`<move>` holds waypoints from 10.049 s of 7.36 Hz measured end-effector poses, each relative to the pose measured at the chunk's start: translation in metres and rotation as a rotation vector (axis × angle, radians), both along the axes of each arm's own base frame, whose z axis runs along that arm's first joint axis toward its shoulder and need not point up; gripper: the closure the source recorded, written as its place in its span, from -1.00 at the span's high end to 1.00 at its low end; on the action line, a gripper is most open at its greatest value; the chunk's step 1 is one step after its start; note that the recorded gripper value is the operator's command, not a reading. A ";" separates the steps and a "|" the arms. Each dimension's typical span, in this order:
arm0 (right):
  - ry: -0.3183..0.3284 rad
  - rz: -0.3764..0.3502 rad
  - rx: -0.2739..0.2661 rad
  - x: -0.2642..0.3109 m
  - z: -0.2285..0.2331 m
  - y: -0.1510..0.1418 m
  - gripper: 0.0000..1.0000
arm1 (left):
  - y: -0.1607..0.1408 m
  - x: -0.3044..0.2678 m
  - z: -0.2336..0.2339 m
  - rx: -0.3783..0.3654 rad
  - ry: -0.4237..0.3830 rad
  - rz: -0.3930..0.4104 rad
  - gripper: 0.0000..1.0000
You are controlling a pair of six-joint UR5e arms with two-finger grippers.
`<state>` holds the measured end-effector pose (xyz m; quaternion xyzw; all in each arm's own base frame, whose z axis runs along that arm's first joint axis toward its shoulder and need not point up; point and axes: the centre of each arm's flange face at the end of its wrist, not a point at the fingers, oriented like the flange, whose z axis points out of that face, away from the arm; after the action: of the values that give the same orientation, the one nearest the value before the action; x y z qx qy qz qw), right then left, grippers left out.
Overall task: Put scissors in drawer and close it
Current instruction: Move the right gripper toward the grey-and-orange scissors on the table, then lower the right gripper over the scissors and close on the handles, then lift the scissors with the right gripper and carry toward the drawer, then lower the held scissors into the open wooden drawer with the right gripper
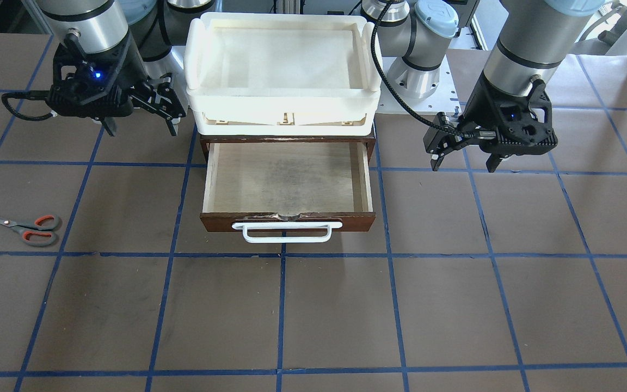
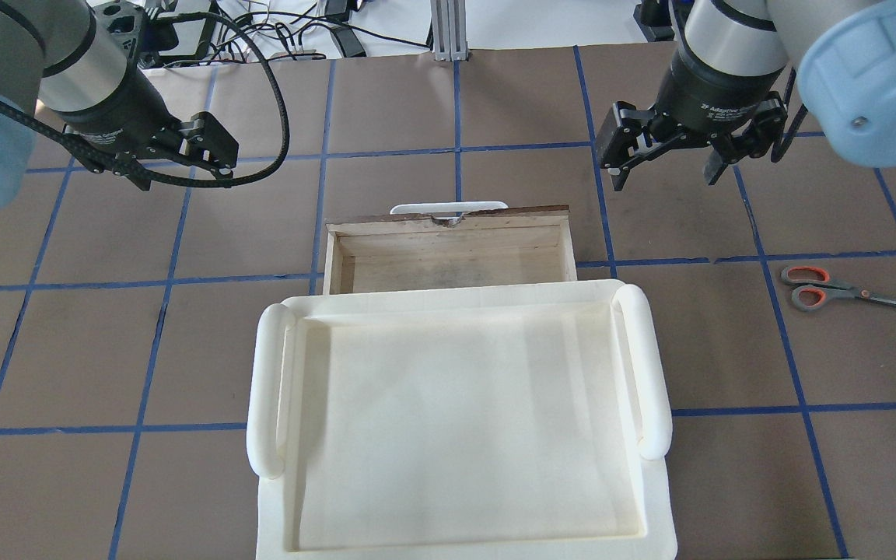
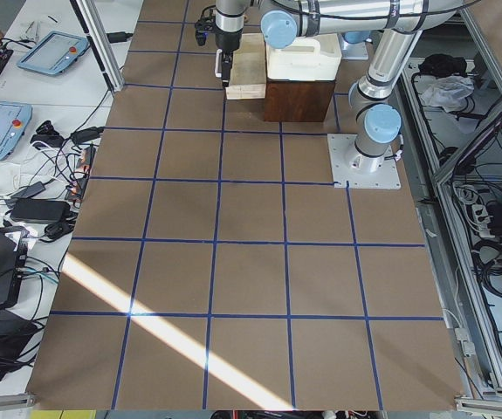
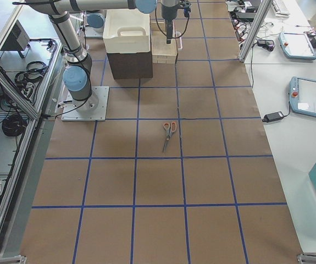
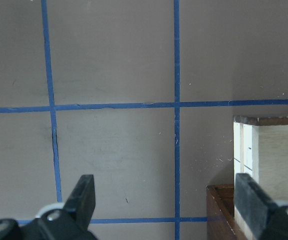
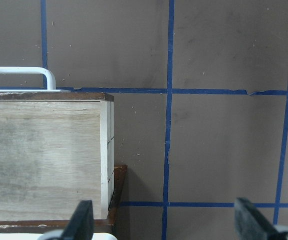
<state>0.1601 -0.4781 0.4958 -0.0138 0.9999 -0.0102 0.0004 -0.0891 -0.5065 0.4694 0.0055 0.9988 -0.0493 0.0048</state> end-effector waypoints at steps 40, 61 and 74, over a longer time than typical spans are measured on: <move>0.093 1.190 -0.076 -0.250 -0.074 -0.104 -1.00 | 0.000 0.005 0.003 -0.006 -0.006 -0.008 1.00; 0.075 1.410 -0.027 0.229 -0.163 0.001 -1.00 | -0.003 0.015 0.006 -0.026 -0.005 0.025 1.00; 0.053 1.390 0.007 0.229 -0.186 0.002 0.56 | -0.002 0.015 0.008 -0.030 -0.008 0.019 1.00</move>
<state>0.3896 -0.4762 0.3094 -0.6510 0.7589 -0.0041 -0.0176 -0.0741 -0.5089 0.4772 -0.0039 0.9979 -0.0640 0.0093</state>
